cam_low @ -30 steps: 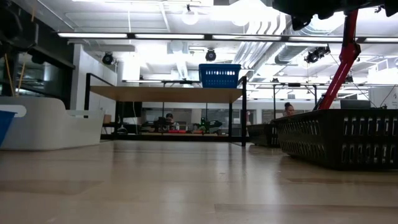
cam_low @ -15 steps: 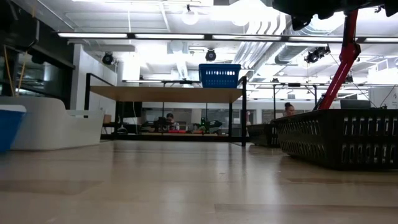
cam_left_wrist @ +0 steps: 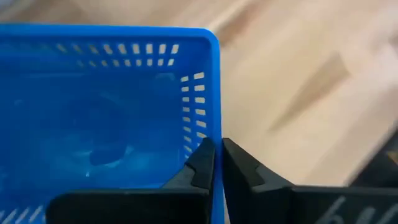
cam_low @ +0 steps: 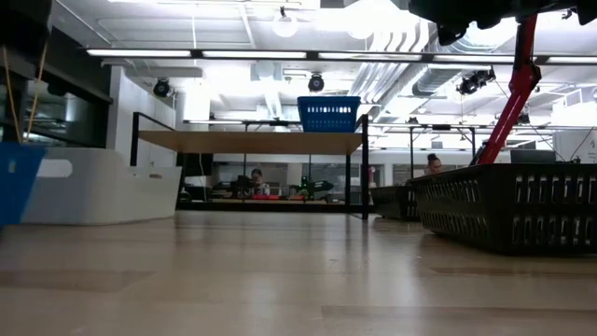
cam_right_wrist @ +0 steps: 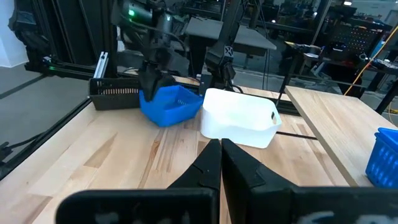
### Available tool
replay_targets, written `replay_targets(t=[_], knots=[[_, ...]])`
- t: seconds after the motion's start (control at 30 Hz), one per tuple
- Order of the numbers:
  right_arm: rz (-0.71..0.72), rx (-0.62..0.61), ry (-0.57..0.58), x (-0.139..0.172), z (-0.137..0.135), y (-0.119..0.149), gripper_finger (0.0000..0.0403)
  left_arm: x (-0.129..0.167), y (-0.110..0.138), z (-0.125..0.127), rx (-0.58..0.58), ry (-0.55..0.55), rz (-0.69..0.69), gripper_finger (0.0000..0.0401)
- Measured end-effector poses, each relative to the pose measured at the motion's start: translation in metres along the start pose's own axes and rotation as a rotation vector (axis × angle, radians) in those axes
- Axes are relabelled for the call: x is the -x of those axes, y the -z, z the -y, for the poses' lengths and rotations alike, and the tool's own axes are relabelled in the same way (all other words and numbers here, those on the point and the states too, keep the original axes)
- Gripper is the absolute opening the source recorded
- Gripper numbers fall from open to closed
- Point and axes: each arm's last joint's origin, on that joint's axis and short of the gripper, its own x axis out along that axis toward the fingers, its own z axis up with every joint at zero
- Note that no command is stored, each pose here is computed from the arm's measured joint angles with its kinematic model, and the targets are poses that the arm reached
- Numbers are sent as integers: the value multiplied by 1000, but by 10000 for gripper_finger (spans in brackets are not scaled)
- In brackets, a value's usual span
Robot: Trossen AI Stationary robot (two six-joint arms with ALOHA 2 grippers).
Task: Stack baskets on shelf by color
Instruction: Stack the blue bin on the blue bin on the shelf
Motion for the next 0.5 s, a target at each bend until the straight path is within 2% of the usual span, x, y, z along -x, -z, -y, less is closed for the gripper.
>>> replay_targets(t=[0.27, 0.5], knots=[[0, 1, 0, 0, 0, 0, 0, 32, -9, 35, -180, 146, 1, 1], [12, -1, 5, 0, 0, -1, 0, 61, -39, 64, -460, 225, 166, 0]])
